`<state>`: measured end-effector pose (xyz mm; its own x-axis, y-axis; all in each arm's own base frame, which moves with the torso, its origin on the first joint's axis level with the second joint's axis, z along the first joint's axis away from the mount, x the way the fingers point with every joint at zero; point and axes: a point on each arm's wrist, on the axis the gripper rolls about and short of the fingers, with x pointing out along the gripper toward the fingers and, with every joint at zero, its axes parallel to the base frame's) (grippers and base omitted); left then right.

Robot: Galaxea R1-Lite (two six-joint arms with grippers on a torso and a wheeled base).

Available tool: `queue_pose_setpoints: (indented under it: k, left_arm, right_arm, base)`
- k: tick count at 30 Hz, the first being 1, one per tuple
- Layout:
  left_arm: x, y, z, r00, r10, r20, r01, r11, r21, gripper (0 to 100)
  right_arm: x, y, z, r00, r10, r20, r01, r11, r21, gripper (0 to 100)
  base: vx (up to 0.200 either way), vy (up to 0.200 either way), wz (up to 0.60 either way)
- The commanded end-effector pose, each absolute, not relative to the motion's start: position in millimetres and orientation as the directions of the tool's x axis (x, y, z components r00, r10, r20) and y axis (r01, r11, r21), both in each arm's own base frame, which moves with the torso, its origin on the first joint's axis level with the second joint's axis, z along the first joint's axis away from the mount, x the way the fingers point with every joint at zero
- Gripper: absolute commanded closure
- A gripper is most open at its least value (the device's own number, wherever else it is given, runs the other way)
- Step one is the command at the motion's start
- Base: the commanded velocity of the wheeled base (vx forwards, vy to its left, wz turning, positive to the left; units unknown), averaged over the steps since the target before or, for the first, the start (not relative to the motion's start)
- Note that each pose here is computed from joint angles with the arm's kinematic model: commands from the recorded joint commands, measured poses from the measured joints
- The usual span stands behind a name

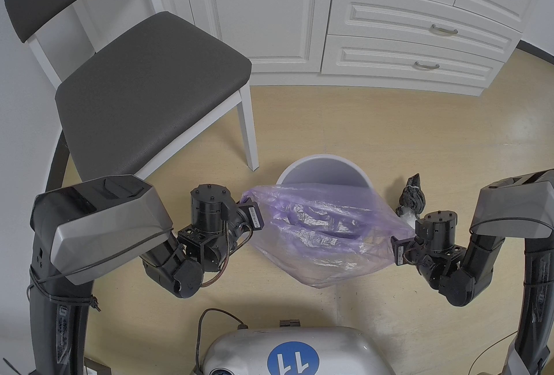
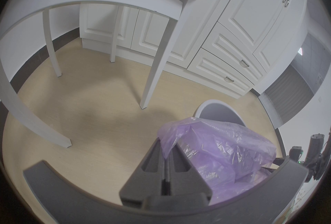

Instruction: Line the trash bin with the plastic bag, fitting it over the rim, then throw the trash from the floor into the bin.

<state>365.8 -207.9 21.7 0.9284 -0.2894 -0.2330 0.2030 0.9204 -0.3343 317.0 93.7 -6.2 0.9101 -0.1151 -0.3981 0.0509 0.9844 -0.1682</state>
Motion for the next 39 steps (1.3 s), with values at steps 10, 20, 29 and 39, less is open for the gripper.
queue_pose_setpoints:
  k: [10, 20, 29, 39]
  left_arm:
    - [363, -206, 28, 0.931, -0.291, -0.221, 0.207, 0.919, -0.337, 100]
    - [362, -205, 28, 0.931, -0.287, -0.227, 0.203, 0.921, -0.334, 100]
    - [362, -205, 28, 0.931, -0.287, -0.225, 0.203, 0.92, -0.334, 100]
    - [359, -203, 29, 0.93, -0.288, -0.23, 0.209, 0.926, -0.314, 100]
  right_arm:
    - [291, 67, 30, 0.915, 0.098, -0.391, -0.134, 0.989, -0.066, 0]
    - [278, 43, 66, 0.899, 0.317, -0.301, -0.283, 0.947, 0.154, 0]
    - [270, 32, 85, 0.873, 0.429, -0.233, -0.354, 0.885, 0.303, 0]
    - [275, 30, 101, 0.937, 0.299, -0.18, -0.253, 0.937, 0.241, 0]
  base:
    - [0.0, 0.0, 0.0]
    - [0.0, 0.0, 0.0]
    - [0.0, 0.0, 0.0]
    - [0.0, 0.0, 0.0]
